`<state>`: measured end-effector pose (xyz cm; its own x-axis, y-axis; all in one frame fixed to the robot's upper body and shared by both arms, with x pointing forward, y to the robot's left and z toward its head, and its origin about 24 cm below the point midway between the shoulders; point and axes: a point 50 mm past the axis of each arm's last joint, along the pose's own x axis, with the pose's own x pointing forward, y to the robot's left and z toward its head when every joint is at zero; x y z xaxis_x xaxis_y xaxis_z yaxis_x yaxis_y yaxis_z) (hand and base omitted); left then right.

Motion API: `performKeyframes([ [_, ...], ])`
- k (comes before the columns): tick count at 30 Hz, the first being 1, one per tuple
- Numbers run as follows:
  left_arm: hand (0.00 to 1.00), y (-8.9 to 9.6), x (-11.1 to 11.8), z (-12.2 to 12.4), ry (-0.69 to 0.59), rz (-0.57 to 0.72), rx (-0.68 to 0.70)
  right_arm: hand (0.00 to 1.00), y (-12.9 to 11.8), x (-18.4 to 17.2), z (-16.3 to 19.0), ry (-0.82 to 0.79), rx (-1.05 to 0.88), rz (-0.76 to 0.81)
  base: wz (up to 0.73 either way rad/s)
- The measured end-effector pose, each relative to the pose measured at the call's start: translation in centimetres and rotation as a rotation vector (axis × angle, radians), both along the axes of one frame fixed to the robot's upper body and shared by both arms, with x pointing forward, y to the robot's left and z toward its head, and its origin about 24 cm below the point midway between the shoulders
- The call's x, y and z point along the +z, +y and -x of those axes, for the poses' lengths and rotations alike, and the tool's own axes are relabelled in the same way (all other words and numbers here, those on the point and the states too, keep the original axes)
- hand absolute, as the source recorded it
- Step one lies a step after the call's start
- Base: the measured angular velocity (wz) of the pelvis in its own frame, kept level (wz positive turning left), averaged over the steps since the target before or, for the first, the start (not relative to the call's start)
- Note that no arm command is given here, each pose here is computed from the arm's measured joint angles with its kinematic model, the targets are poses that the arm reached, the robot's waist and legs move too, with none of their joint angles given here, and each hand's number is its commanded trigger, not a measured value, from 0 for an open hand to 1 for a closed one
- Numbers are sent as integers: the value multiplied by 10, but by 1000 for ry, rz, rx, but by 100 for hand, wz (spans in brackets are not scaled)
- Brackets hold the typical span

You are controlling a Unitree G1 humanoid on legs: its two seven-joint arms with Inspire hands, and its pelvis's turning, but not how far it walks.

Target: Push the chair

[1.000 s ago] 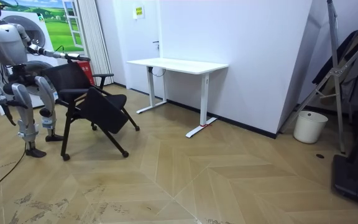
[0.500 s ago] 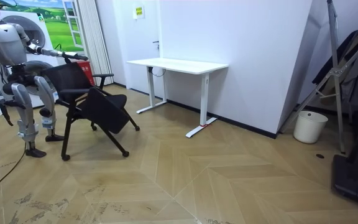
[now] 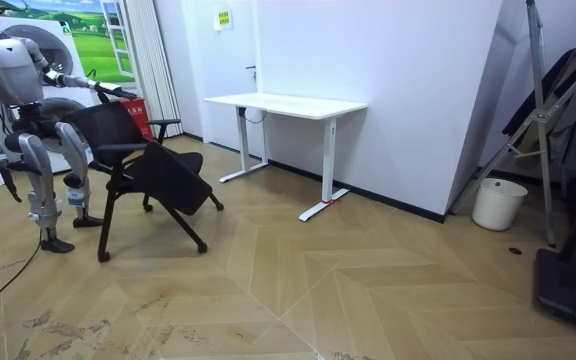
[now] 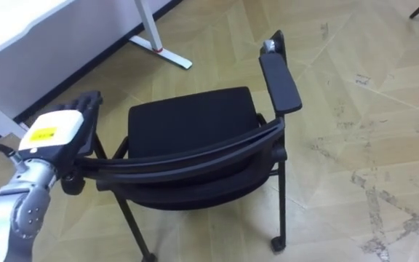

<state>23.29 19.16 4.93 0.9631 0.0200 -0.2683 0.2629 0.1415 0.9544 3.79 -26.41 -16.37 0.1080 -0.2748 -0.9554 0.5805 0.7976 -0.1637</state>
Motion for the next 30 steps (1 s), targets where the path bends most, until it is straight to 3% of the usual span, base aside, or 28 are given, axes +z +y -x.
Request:
performKeyframes([
  [18, 0, -12, -4, 2, 64, 55, -34, 0, -1, 2, -11, -33, -16, 28, -1],
  [24, 0, -17, -36, 5, 179, 69, -6, 0, 1, 1, -11, -29, -33, 38, -11],
  [30, 0, -13, -41, 4, 175, 62, 11, 0, 5, -1, -6, -12, -7, 13, -7],
])
